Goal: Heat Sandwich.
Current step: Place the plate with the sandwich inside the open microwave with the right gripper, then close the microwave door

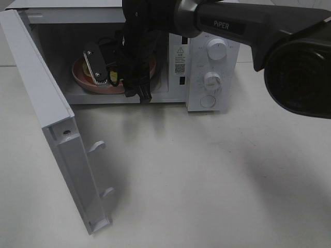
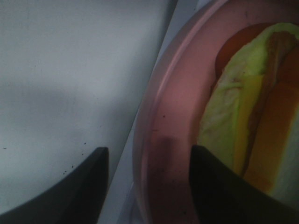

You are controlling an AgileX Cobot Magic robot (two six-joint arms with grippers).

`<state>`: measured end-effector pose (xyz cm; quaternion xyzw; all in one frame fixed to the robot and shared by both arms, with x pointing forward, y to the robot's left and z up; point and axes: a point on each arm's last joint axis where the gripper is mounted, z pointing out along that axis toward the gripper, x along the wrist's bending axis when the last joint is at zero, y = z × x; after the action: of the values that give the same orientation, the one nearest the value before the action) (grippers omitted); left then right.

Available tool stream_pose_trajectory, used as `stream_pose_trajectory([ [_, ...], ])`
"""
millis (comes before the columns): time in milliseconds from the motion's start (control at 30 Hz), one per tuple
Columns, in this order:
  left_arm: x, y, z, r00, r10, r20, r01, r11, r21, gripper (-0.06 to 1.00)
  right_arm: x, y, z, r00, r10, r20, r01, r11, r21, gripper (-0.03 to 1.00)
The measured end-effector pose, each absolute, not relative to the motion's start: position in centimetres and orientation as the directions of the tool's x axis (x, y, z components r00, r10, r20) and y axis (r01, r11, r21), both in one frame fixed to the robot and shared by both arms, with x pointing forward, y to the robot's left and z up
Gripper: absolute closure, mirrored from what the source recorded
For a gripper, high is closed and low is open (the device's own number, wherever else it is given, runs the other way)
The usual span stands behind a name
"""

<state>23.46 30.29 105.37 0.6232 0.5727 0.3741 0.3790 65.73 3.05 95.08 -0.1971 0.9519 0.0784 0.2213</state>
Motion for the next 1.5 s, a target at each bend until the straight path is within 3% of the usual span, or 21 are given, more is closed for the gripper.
stream_pose_trajectory([
  [133, 23.5, 30.3, 105.4, 0.064, 0.997, 0.032, 0.430, -0.057, 0.901, 0.05, 65.7, 3.1, 95.1, -0.844, -0.299, -0.445, -0.375, 0.922, 0.093, 0.27],
  [367, 23.5, 30.3, 105.4, 0.064, 0.997, 0.032, 0.430, -0.057, 0.901, 0.05, 65.6, 3.2, 95.1, -0.866, -0.241, -0.437, -0.326, 0.937, 0.128, 0.17],
  [1500, 23.5, 30.3, 105.4, 0.064, 0.997, 0.032, 0.430, -0.057, 0.901, 0.05, 60.6, -0.6, 97.0, -0.796, -0.186, -0.577, -0.357, 0.913, 0.198, 0.20],
])
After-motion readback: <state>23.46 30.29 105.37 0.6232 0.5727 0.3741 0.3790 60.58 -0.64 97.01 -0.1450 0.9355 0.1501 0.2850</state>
